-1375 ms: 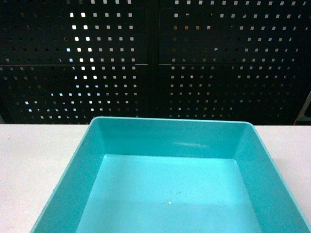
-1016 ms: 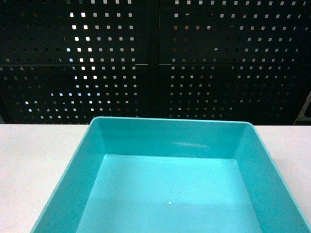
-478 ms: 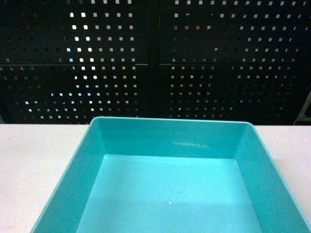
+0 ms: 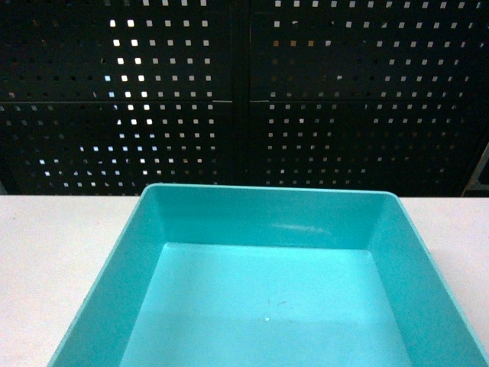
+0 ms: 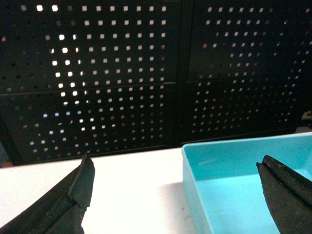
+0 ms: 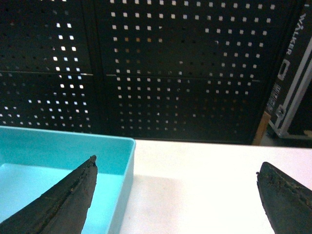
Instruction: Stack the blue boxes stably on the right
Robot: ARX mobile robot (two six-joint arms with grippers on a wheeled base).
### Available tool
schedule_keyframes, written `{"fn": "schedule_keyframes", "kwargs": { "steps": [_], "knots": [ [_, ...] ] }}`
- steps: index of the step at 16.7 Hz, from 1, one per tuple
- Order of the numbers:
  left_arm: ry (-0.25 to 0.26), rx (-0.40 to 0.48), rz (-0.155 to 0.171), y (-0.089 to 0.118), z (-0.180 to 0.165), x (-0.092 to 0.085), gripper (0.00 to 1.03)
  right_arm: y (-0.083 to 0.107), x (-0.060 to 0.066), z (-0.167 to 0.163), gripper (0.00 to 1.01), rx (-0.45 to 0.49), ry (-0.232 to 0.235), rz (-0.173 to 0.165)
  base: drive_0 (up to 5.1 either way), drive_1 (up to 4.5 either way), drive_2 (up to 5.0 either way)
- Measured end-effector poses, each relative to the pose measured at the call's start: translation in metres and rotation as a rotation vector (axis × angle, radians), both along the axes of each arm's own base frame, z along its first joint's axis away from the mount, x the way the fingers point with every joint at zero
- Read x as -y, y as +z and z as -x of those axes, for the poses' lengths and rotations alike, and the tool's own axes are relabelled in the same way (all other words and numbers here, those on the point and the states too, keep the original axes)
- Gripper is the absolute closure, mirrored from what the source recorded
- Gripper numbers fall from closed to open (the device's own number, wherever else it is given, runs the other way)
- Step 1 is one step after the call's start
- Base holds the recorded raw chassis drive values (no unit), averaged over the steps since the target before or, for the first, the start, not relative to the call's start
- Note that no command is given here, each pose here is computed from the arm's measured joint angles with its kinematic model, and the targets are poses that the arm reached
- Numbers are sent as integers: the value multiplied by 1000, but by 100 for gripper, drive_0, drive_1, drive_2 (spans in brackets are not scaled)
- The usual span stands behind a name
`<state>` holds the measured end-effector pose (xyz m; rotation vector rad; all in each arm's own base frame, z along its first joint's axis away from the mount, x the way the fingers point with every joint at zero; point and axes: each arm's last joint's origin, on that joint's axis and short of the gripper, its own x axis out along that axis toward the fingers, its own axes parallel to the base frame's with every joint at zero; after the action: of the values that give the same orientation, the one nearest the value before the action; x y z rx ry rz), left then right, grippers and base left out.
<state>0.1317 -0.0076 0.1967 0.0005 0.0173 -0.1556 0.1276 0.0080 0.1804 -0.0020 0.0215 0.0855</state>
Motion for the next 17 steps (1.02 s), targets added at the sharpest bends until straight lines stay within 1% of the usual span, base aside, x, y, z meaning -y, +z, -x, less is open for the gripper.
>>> {"fn": "schedule_keyframes", "kwargs": {
  "steps": [1,2,3,4,5,6,7,8,9,10,11,12,13,14,15,17],
  "knots": [
    [-35,-4,-3,11,-9,2,5,10,-3,-6,3,24,22,-2,0,0,0],
    [-62,-35,-3,18,-19,4,5,19,-7,-13,3,46,40,3,0,0,0],
    [-96,-73,-6,21,-29,7,5,24,-10,-20,3,54,53,10,0,0,0],
    [-122,-98,-6,22,-37,9,5,28,-13,-28,3,40,71,15,0,0,0],
    [-142,-146,-8,23,-48,12,5,28,-15,-35,3,27,86,23,0,0,0],
    [-152,-174,-10,26,-59,13,5,28,-19,-45,3,-3,110,30,0,0,0],
    [-152,-188,-18,30,-70,14,5,28,-21,-56,3,-33,126,39,0,0,0],
    [-144,-215,-22,39,-90,13,5,25,-25,-73,3,-94,154,50,0,0,0],
    [-135,-236,-35,42,-102,13,5,25,-29,-82,3,-131,175,62,0,0,0],
    [-129,-264,-45,43,-111,13,5,25,-32,-89,3,-152,197,80,0,0,0],
    [-139,-304,-60,41,-123,15,5,24,-37,-101,3,-193,223,105,0,0,0],
    [-149,-366,-67,38,-136,19,5,19,-41,-114,3,-233,241,126,0,0,0],
    [-145,-403,-79,35,-146,24,5,13,-43,-126,3,-278,240,136,0,0,0],
    [-155,-428,-91,32,-149,31,5,6,-43,-131,3,-302,235,145,0,0,0],
    [-157,-442,-98,29,-150,35,5,3,-44,-133,3,-315,234,153,0,0,0],
    [-161,-450,-106,27,-150,39,5,-1,-44,-134,3,-330,235,153,0,0,0]
  ]
}}
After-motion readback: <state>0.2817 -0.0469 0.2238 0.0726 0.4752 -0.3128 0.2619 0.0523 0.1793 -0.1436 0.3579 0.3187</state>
